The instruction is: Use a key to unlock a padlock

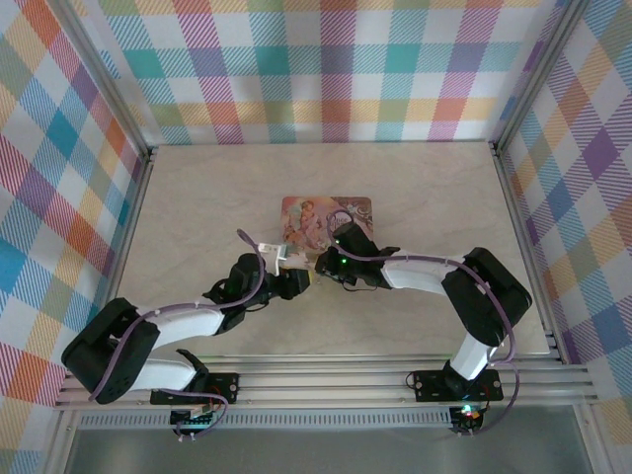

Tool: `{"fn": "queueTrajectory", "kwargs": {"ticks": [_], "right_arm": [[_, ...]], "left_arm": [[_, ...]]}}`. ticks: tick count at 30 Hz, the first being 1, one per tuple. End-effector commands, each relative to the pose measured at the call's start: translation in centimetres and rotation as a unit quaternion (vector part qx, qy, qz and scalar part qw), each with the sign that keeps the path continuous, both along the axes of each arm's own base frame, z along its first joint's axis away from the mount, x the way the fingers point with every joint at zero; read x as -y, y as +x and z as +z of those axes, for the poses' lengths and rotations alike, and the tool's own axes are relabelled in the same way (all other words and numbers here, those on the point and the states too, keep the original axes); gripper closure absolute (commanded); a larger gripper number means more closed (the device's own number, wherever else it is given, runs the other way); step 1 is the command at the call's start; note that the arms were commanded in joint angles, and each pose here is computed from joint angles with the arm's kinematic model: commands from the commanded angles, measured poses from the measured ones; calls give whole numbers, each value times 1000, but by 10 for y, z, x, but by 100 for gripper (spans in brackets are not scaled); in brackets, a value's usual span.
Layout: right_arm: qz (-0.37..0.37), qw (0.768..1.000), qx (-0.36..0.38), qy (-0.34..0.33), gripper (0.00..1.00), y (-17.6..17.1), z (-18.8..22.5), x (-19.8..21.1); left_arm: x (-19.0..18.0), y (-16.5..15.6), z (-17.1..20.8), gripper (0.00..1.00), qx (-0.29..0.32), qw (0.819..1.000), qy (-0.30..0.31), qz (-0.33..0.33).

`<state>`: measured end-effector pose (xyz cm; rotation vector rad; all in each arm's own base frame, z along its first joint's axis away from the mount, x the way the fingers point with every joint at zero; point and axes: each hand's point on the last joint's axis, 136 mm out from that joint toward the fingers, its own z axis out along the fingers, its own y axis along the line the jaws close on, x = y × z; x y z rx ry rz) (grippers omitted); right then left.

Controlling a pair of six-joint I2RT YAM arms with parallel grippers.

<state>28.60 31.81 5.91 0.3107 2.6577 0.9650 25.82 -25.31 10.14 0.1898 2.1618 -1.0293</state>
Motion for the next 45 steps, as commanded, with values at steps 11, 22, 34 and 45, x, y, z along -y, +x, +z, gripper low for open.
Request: {"fn": "queueTrajectory", "kwargs": {"ticks": [11,22,34,45], "right_arm": [[-23,995,-86,40,100,-13,18,-8],[-28,995,-86,44,100,-15,26,-5],[-22,995,-93,37,100,-17,26,-6],[-21,994,-98,34,100,-16,27,-7]], "left_arm": [[3,-3,14,58,-71,989,-123,42],[25,8,-5,72,-111,981,-153,37],[29,10,-7,73,-91,988,-120,19],[36,5,-12,73,-93,989,-118,7]]}}
